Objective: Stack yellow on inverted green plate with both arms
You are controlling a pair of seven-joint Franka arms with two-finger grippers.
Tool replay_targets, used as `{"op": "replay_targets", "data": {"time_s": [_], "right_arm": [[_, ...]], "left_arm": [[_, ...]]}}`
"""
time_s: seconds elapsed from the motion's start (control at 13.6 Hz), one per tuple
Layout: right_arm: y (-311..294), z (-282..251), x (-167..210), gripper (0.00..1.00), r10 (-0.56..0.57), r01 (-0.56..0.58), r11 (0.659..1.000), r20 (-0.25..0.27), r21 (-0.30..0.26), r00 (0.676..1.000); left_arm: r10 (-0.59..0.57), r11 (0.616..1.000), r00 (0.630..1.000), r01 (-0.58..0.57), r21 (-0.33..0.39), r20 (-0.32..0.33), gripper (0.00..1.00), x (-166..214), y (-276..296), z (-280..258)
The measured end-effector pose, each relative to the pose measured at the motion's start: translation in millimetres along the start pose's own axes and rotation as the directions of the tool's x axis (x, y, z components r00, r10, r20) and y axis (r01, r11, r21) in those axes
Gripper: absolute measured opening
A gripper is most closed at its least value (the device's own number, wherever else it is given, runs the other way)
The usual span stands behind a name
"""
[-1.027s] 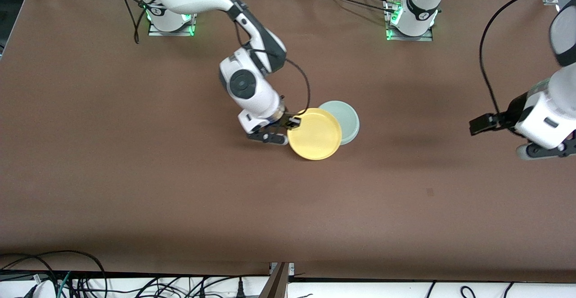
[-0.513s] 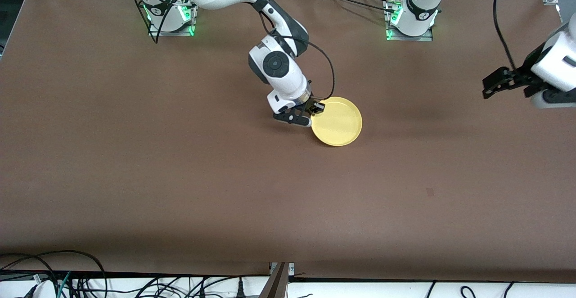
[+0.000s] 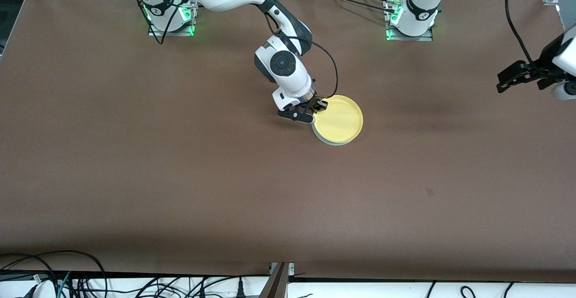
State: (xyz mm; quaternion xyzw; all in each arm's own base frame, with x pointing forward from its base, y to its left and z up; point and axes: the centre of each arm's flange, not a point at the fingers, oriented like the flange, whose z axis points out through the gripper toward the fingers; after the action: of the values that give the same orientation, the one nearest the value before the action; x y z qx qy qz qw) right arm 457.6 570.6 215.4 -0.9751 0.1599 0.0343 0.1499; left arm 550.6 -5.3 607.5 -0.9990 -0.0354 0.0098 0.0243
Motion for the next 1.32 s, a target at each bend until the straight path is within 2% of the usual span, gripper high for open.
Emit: {"op": "replay_targets", "data": {"time_s": [0.15, 0.29, 0.59, 0.73, 0.88, 1.03, 1.1, 1.32], "right_arm": [[2, 7, 2, 0.03, 0.003, -0.003, 1.0, -0.006, 0.006, 1.0], [4, 10, 2, 0.16, 0.004, -0.004, 1.0, -0.007, 0.005, 1.0], [-1, -2, 10, 0.59, 0.007, -0.007, 1.0, -0.019, 0.009, 1.0], [-1, -41, 39, 0.82, 0.024, -0.025, 0.999, -0.044, -0.022, 0.999], [9, -115, 82, 0.99, 0.054, -0.06, 0.996, -0.083, -0.066, 0.995], [36, -203, 125, 1.0, 0.077, -0.088, 0.991, -0.109, -0.105, 0.991], [54, -242, 142, 1.0, 0.078, -0.09, 0.989, -0.102, -0.121, 0.992], [119, -339, 177, 1.0, 0.013, -0.019, 0.984, -0.035, -0.178, 0.999]], "left_arm": [[0.015, 1.0, 1.0, -0.015, 0.0, -0.002, 1.0, -1, 9, -1], [0.01, 1.0, 1.0, -0.01, 0.0, -0.002, 1.0, 0, 6, -1], [0.009, 1.0, 1.0, -0.009, 0.0, -0.002, 1.0, 0, 5, -1], [0.009, 1.0, 1.0, -0.009, 0.0, -0.002, 1.0, 0, 5, -1], [0.009, 1.0, 1.0, -0.009, 0.0, -0.002, 1.0, 0, 5, -1], [0.009, 1.0, 1.0, -0.009, 0.0, -0.002, 1.0, 0, 4, -1], [0.008, 1.0, 1.0, -0.008, 0.0, -0.002, 1.0, 0, 4, -1], [0.008, 1.0, 1.0, -0.008, 0.0, -0.002, 1.0, 0, 4, -1]]}}
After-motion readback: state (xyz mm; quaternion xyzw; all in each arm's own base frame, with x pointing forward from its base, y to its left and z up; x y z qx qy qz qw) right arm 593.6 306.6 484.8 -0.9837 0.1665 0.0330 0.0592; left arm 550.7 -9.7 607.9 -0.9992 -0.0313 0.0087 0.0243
